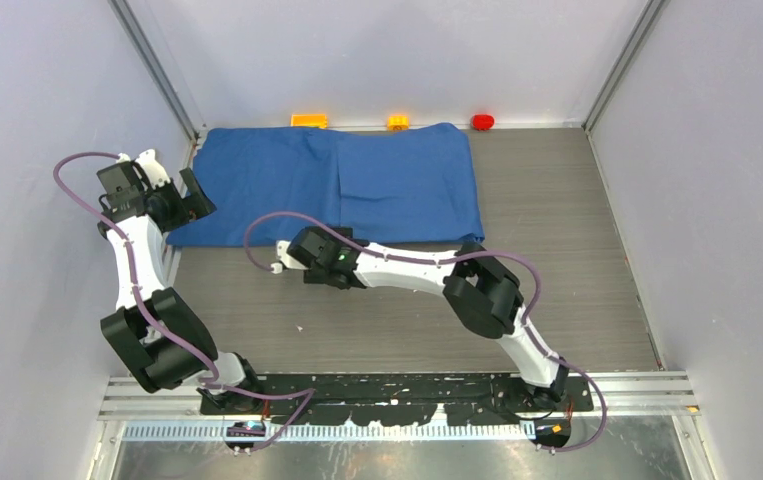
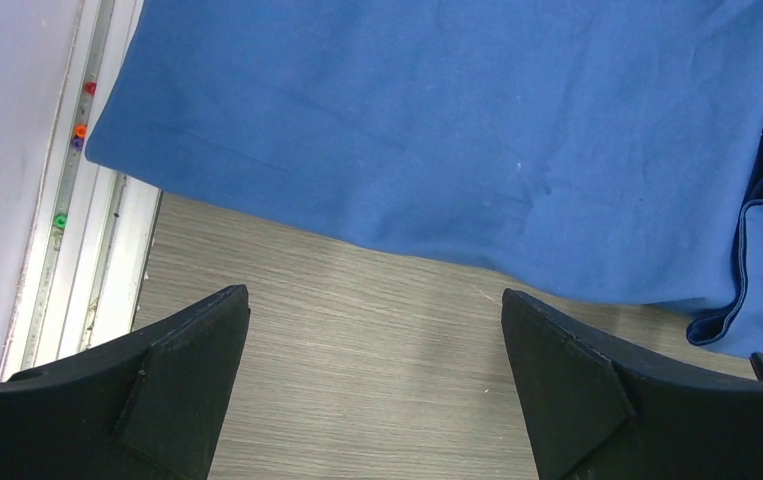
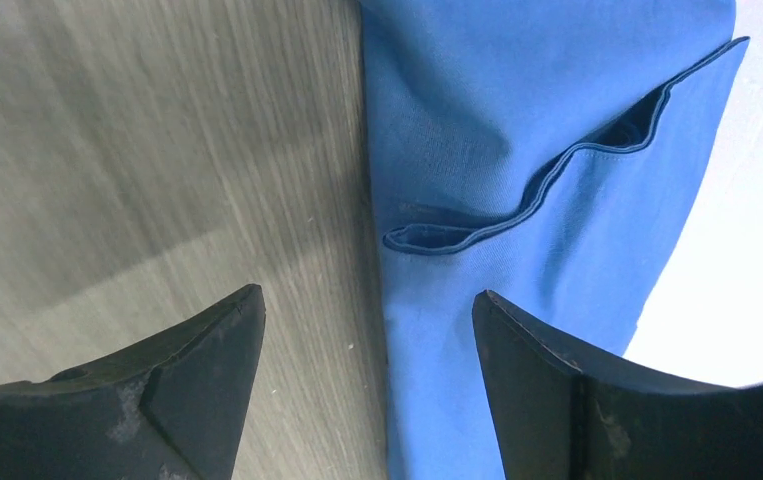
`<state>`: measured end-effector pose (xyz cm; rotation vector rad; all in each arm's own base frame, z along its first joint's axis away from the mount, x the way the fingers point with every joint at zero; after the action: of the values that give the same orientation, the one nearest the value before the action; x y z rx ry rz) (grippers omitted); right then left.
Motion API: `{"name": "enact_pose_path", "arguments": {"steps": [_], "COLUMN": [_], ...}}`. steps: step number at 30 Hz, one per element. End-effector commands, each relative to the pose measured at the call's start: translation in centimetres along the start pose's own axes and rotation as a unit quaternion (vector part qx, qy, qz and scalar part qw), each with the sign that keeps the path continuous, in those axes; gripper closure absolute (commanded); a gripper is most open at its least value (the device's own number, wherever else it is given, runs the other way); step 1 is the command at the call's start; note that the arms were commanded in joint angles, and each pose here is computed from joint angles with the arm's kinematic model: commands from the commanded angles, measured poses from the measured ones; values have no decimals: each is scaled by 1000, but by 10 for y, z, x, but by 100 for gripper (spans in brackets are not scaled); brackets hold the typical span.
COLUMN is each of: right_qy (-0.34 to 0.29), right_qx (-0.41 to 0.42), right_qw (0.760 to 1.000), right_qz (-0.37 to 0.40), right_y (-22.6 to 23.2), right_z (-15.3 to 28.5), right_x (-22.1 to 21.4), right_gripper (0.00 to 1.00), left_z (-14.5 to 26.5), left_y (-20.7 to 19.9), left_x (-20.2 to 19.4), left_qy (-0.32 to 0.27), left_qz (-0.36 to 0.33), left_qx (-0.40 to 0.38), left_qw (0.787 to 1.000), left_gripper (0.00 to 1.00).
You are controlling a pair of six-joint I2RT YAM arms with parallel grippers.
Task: Open and lay out the surgical kit
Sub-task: Open the surgical kit at the center of the board.
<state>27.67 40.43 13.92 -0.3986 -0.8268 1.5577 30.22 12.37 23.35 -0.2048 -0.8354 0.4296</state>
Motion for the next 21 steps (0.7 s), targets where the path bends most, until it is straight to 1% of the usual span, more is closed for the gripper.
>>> {"name": "enact_pose_path", "arguments": {"steps": [1,4,7,13,18,20,21], "right_qy": [28,36,47,49,48,43,40], "right_qx": [-61,-77,-92,-112,-125,-130,-132], "right_qw": [998,996,994,992,991,991,990], "right_qz": [21,31,38,16,5,-5,-9], "right_y": [-12,-11,-12,-28,-37,-42,-44], "right_z": [-19,-30,-39,-37,-31,-26,-23], "right_x": [-6,-7,-10,-16,-16,-16,-15], "right_gripper": [20,21,29,60,92,99,99], "left_z": [9,10,10,11,8,7,7], "left_y": [-8,-8,-9,-9,-9,-9,-9], "left_x": [12,13,14,13,12,12,12], "left_qy": [-22,-22,-21,-22,-17,-15,-15], "left_qz": [-8,-7,-5,-6,0,1,2], "left_qx": [-8,-8,-10,-13,-17,-17,-17], "left_qw": [1000,1000,1000,1000,1000,1000,1000], "left_gripper": [0,0,0,0,0,0,0]}}
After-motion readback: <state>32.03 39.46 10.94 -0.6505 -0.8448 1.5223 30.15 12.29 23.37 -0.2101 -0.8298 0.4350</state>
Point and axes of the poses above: each gripper's point midway between its finger pads, its own z axis back along the fingers, its own y axis along the line the jaws close on, x = y × z, the point moved 7 cm from there along z, back along the fingers, and after that the axes turned 6 degrees about z, right-handed, at the moved point
